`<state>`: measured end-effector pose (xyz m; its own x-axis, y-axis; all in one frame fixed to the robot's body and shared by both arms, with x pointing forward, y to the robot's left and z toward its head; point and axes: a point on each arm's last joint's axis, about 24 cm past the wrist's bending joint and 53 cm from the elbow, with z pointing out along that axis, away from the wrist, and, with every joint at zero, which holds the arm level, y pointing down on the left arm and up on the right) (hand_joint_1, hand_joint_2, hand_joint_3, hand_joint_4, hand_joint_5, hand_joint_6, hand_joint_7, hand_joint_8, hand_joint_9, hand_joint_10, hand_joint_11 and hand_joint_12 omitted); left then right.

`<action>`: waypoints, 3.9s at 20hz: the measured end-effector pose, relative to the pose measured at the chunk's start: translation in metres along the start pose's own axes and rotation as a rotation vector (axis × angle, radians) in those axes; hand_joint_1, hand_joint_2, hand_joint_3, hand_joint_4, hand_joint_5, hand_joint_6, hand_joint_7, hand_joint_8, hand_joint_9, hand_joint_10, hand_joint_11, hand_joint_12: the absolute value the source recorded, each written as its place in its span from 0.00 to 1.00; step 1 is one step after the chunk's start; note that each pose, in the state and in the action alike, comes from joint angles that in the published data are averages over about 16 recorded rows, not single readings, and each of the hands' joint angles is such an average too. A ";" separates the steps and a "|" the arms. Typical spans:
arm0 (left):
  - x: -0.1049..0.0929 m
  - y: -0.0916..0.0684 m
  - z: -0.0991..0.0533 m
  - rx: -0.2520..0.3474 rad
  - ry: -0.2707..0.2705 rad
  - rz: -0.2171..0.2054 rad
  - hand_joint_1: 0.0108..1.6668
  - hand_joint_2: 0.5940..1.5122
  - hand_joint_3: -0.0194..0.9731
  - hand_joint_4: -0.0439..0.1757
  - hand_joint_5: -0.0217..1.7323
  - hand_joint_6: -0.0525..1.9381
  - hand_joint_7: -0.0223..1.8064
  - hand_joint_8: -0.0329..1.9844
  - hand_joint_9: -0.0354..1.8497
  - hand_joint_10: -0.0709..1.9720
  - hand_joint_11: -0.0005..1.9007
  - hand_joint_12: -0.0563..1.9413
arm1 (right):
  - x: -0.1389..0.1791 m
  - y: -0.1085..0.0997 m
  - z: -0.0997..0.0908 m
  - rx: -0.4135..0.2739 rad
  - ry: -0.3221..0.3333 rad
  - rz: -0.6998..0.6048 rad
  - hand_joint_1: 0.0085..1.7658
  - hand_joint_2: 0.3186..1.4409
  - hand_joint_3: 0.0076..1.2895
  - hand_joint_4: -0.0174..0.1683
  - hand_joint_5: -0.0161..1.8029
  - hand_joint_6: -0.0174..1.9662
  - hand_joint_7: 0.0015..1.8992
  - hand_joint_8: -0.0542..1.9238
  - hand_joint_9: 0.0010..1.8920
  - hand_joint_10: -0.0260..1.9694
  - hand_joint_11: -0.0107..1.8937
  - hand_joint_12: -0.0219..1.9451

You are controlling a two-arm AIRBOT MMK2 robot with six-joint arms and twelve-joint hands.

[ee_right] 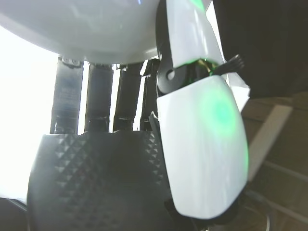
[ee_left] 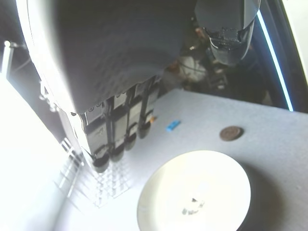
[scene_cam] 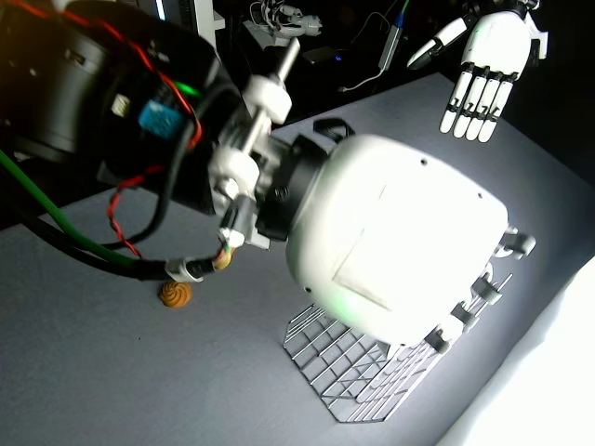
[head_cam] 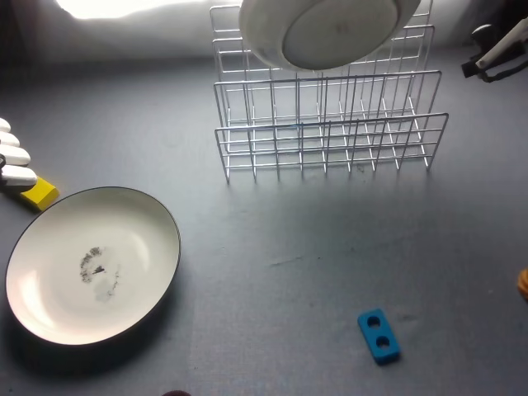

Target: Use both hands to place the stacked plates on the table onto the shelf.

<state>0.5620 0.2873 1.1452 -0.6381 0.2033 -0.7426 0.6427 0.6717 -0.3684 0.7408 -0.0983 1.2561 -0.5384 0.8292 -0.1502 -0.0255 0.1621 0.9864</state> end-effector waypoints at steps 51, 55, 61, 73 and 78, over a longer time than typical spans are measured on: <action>0.081 0.057 0.059 -0.166 0.183 -0.096 0.00 0.45 0.03 0.21 0.02 0.04 0.02 0.02 0.03 0.04 0.01 0.03 | -0.024 -0.095 0.026 0.206 -0.040 0.100 0.68 0.67 0.01 0.05 0.50 0.29 0.54 0.24 0.52 0.22 0.36 0.59; 0.082 0.058 0.059 -0.170 0.187 -0.097 0.00 0.45 0.02 0.21 0.02 0.04 0.02 0.02 0.03 0.04 0.01 0.03 | -0.024 -0.088 0.026 0.195 -0.037 0.101 0.63 0.69 0.01 0.06 0.49 0.20 0.53 0.15 0.51 0.10 0.31 0.59; 0.085 0.059 0.058 -0.175 0.192 -0.099 0.00 0.45 0.03 0.21 0.02 0.04 0.02 0.02 0.02 0.03 0.01 0.03 | -0.027 -0.073 0.025 0.165 -0.038 0.061 0.58 0.68 0.01 0.06 0.49 0.04 0.51 0.04 0.49 0.04 0.24 0.60; 0.097 0.061 0.057 -0.186 0.219 -0.115 0.00 0.45 0.03 0.21 0.02 0.04 0.02 0.02 0.01 0.02 0.01 0.03 | 0.009 0.000 0.010 -0.036 0.016 -0.458 0.57 0.55 0.01 0.07 0.23 0.03 0.24 0.03 0.23 0.02 0.07 0.40; 0.104 0.062 0.058 -0.194 0.229 -0.135 0.00 0.45 0.03 0.21 0.02 0.04 0.02 0.02 0.01 0.02 0.01 0.03 | 0.063 0.029 -0.006 -0.149 0.097 -0.716 0.59 0.52 0.01 0.08 0.11 0.03 0.10 0.03 0.10 0.02 0.02 0.21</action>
<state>0.5595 0.3089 1.0129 -0.8053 0.2432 -0.5407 0.4669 0.8222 -0.3255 0.7011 -0.0448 1.2758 -0.4186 0.4951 -0.7613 -0.5094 0.5660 0.6482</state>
